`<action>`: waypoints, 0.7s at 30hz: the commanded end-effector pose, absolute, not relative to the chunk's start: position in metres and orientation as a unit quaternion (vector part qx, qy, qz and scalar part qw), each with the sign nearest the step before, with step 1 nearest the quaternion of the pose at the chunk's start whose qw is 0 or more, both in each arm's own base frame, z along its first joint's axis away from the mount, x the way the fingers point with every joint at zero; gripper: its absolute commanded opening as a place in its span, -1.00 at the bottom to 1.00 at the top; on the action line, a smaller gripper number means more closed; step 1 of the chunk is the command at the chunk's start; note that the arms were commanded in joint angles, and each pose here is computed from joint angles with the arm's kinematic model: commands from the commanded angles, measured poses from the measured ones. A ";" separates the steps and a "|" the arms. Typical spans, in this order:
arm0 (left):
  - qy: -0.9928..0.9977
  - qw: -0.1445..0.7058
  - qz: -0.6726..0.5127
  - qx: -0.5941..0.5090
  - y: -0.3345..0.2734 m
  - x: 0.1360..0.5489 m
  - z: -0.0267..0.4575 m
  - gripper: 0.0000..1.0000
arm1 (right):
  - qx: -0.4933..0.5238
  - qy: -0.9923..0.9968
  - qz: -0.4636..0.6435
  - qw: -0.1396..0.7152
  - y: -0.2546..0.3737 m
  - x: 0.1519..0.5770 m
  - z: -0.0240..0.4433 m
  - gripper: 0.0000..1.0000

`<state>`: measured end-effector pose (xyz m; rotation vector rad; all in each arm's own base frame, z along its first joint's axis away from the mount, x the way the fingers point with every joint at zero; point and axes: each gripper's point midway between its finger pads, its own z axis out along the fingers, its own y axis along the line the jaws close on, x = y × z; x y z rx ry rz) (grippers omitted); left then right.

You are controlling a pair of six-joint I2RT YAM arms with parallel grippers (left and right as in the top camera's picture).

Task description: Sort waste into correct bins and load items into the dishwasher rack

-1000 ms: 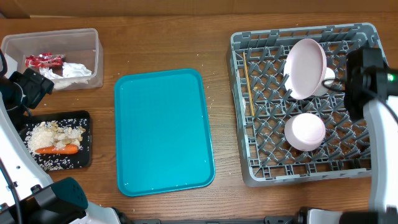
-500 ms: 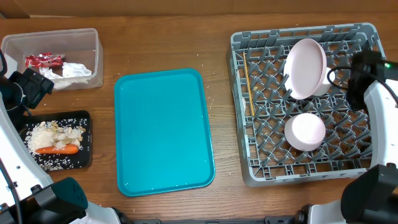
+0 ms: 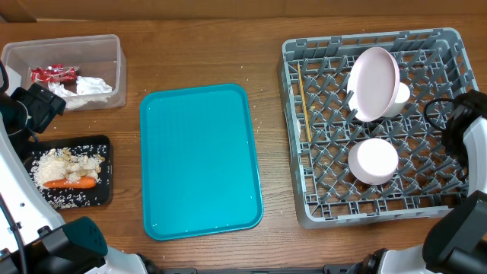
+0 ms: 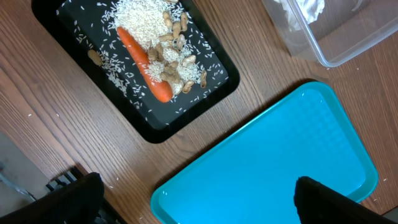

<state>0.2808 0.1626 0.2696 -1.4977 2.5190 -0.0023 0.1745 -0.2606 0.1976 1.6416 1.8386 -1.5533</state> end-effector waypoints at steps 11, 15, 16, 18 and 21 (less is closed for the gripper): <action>0.853 0.101 0.002 -0.512 0.163 0.280 0.267 1.00 | 0.578 0.645 -0.492 0.088 -0.248 0.168 0.166 -0.92; 0.853 0.100 0.002 -0.512 0.163 0.280 0.267 0.99 | 0.574 0.648 -0.493 0.089 -0.247 0.170 0.166 -0.92; 0.853 0.100 0.002 -0.512 0.163 0.280 0.267 1.00 | 0.571 0.650 -0.492 0.091 -0.246 0.172 0.166 -0.92; 0.853 0.100 0.002 -0.512 0.163 0.280 0.267 1.00 | 0.566 0.652 -0.495 0.097 -0.244 0.175 0.167 -0.92; 0.853 0.100 0.002 -0.512 0.163 0.280 0.267 1.00 | 0.550 0.658 -0.503 0.109 -0.240 0.183 0.170 -0.92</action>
